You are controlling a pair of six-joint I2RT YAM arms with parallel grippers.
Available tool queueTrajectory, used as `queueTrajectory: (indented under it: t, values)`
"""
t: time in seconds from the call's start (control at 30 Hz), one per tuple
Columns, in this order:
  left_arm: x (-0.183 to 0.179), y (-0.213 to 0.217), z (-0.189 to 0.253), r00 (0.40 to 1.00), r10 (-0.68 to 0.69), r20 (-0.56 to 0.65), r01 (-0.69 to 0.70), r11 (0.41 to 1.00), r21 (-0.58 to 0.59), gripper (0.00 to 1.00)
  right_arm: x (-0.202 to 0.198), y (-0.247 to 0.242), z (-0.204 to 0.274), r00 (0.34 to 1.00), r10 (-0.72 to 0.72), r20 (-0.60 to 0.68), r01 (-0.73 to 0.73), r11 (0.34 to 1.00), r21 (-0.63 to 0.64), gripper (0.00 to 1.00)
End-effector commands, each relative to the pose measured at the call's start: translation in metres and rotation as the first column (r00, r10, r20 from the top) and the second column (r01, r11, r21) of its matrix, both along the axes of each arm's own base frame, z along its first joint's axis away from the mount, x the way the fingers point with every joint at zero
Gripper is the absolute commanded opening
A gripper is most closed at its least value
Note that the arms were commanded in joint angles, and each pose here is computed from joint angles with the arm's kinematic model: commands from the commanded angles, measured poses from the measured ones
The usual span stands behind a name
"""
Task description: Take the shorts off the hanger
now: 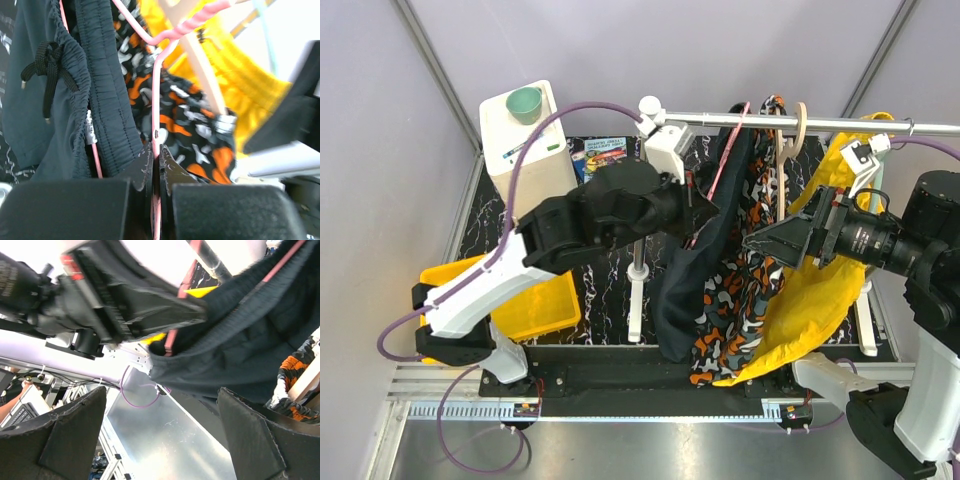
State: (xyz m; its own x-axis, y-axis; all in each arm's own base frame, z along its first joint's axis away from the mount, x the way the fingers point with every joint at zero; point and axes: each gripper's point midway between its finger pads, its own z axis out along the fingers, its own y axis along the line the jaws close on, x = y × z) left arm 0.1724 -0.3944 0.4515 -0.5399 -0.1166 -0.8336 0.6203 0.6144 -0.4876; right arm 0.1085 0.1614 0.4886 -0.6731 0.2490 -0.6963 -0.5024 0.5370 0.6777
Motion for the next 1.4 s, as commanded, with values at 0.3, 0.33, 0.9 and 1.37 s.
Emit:
queueTrajectory:
  t: [0.3,0.33,0.9,1.37]
  values:
    - [-0.061,0.049,0.064,0.963,-0.234,0.135,0.256,0.949,-0.184,0.0,0.004,0.019,0.031,0.979,0.163,0.118,-0.171,0.984,0.056,1.0]
    - [-0.063,0.051,0.061,0.962,-0.241,0.125,0.262,0.947,-0.184,0.0,0.006,0.02,0.032,0.979,0.165,0.118,-0.172,0.984,0.055,1.0]
    - [-0.085,0.036,0.031,0.939,-0.332,-0.089,0.305,0.924,-0.233,0.0,0.056,0.026,0.049,0.949,0.102,0.299,-0.129,0.989,0.07,0.96]
    - [-0.078,0.019,0.015,0.922,-0.3,-0.244,0.241,0.939,-0.245,0.0,0.059,0.042,0.031,0.925,0.198,0.325,-0.239,0.967,0.089,0.81]
